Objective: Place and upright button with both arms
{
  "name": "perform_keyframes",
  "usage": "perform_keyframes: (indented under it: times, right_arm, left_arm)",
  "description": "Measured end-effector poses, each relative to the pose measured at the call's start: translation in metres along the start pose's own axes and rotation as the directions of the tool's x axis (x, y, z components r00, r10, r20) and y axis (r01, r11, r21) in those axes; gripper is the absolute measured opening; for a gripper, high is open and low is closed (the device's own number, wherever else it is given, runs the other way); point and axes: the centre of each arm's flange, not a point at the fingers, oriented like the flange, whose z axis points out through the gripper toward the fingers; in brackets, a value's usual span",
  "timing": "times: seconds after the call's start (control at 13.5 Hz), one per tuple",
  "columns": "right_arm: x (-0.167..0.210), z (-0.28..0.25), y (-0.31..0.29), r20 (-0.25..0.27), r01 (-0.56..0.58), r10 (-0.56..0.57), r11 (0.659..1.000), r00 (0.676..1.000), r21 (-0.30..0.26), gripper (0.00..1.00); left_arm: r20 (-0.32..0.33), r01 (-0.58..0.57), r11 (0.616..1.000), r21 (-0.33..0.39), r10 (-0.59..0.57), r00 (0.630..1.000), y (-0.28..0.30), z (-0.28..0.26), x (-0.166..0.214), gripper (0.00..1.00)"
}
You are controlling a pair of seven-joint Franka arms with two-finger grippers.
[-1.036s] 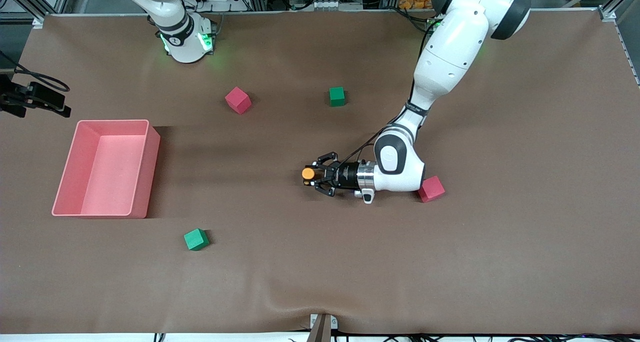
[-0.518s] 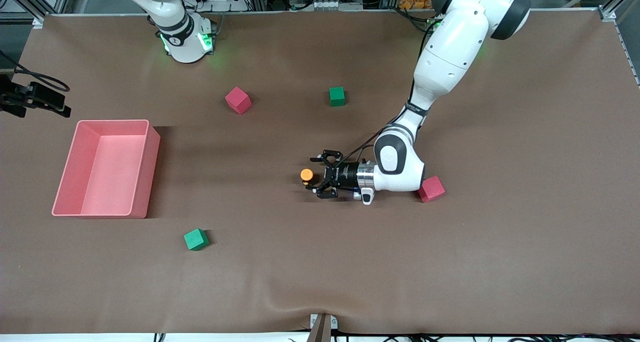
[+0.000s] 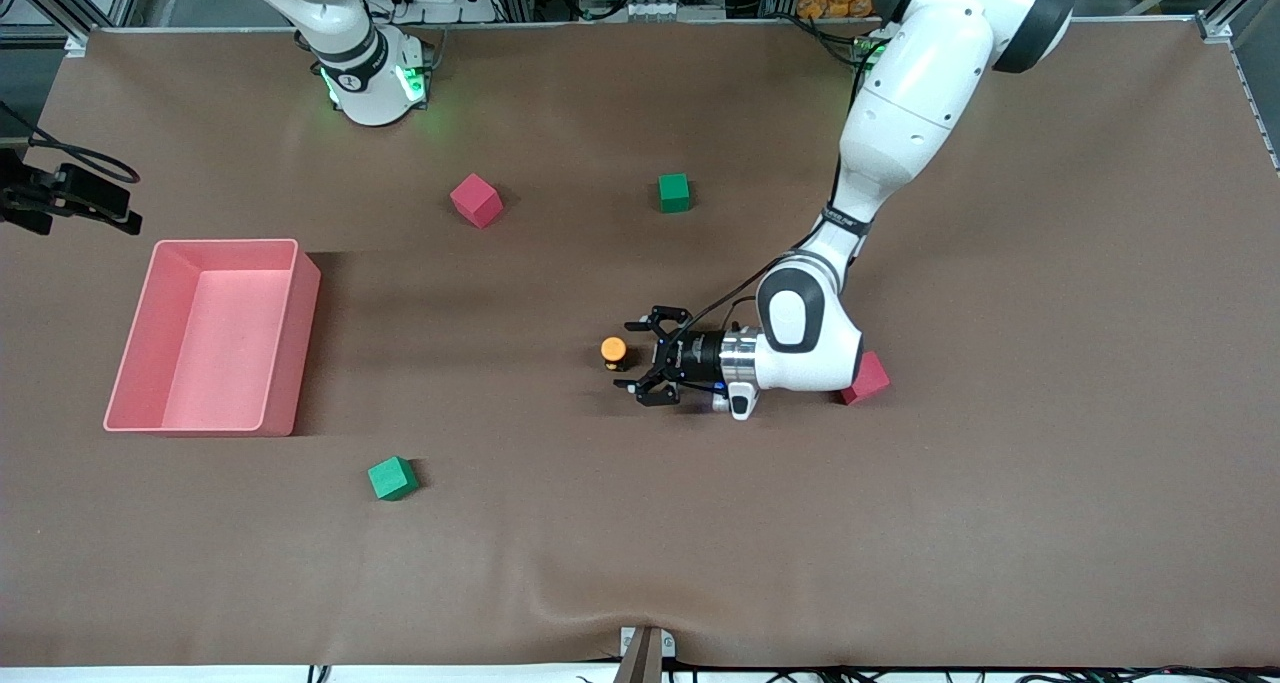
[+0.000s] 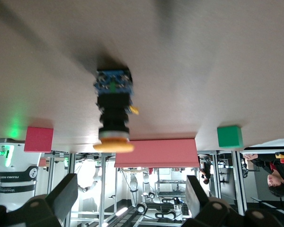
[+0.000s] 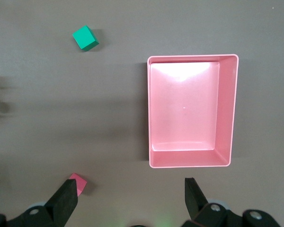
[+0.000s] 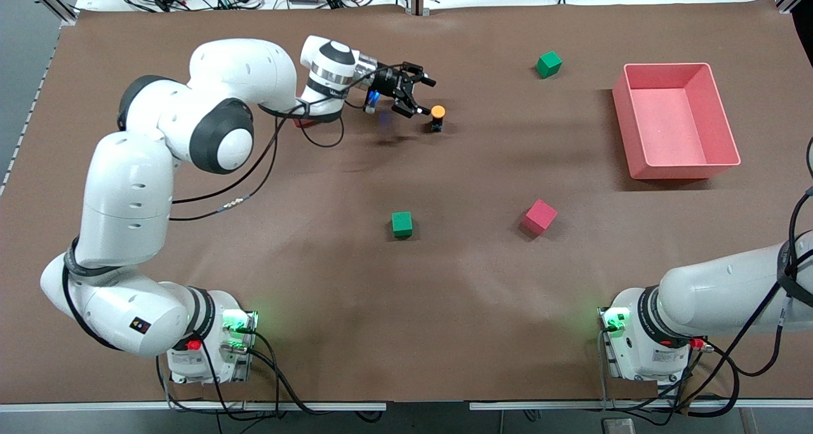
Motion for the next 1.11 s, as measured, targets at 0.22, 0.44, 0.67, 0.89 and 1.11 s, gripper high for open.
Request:
perform_keyframes:
  times: [0.22,0.44,0.67,0.89,1.11]
  right_arm:
    - [0.001,0.002,-0.008,0.006,0.014,-0.014,1.000,1.000,-0.001,1.00]
    - [0.002,0.006,-0.011,0.018,0.020,-0.020,1.000,1.000,-0.003,1.00]
    - [0.002,0.005,-0.006,0.018,0.011,-0.011,1.000,1.000,-0.005,1.00]
    - [0.002,0.005,-0.004,0.016,0.008,-0.007,1.000,1.000,-0.006,1.00]
    - [0.002,0.004,-0.002,0.016,0.003,-0.002,1.000,1.000,-0.007,1.00]
  left_arm:
    - [-0.088,-0.112,0.993,0.045,0.115,0.989,0.017,-0.026,-0.018,1.00]
    - [-0.115,-0.144,0.987,0.072,0.152,0.982,0.027,-0.053,-0.017,1.00]
    - [-0.163,-0.177,0.979,0.101,0.192,0.968,0.033,-0.069,-0.013,1.00]
    - [-0.210,-0.212,0.969,0.123,0.234,0.949,0.045,-0.110,-0.006,1.00]
    - [-0.209,-0.257,0.957,0.136,0.282,0.936,0.050,-0.143,0.008,1.00]
